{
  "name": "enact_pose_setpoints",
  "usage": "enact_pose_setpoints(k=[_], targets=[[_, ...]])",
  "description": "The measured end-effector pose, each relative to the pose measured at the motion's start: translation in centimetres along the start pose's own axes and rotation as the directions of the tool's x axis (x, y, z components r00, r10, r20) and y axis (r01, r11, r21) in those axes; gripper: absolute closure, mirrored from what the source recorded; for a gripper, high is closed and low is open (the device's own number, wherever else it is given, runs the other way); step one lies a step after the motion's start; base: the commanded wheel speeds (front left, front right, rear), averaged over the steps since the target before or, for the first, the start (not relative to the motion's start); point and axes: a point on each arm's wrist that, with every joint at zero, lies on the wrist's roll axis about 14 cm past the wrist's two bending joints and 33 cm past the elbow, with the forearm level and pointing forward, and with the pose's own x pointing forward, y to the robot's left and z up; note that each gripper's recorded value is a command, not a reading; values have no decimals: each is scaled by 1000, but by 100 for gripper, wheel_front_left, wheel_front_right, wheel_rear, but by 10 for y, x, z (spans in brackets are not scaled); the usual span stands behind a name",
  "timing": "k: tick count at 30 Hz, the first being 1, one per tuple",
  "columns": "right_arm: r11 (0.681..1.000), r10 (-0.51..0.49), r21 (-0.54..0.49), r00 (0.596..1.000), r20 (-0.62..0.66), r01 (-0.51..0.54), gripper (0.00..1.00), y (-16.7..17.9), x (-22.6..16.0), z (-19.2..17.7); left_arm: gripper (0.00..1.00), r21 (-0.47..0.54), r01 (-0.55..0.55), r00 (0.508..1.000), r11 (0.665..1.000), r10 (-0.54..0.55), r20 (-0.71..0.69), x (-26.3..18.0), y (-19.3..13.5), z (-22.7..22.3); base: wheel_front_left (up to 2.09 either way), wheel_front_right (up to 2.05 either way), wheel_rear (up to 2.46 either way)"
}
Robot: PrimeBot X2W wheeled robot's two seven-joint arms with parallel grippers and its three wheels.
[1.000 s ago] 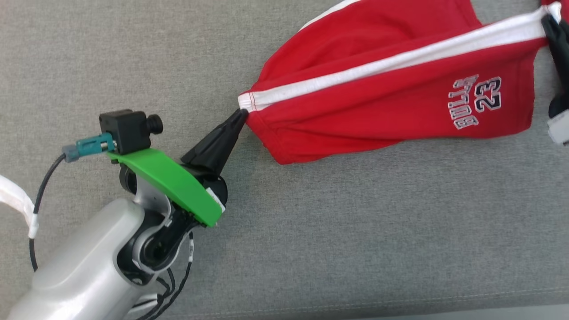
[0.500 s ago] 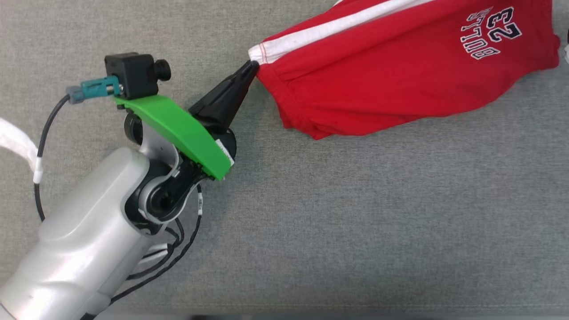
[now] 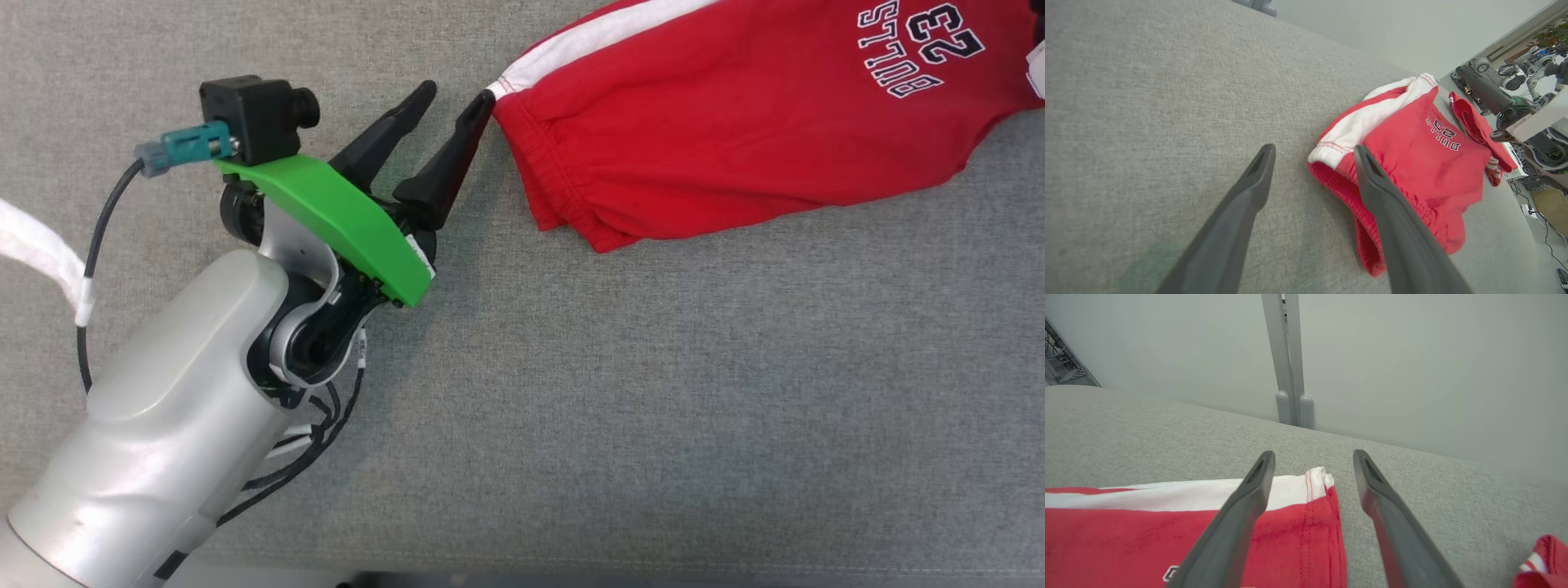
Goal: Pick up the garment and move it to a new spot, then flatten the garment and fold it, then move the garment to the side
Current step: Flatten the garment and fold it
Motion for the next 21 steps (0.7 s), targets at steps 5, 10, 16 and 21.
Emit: enact_pose_setpoints(k=[5,10,16,21], targets=[[1000,-2,-17,998,68,3,0,1,-23,14,0,162,-51,987,985,25,158,-16,-1,24,0,0,0],[1000,-15,-7,996,89,16,0,7,-53,21,0,251,-134,964,959,68,257,-41,-9,24,0,0,0],[998,-51,34,990,132,46,0,21,-97,27,0,304,-206,911,930,69,406,-72,-38,39,0,0,0],[994,-80,80,986,143,69,0,34,-131,23,0,320,-283,871,904,101,482,-103,-48,34,0,0,0]])
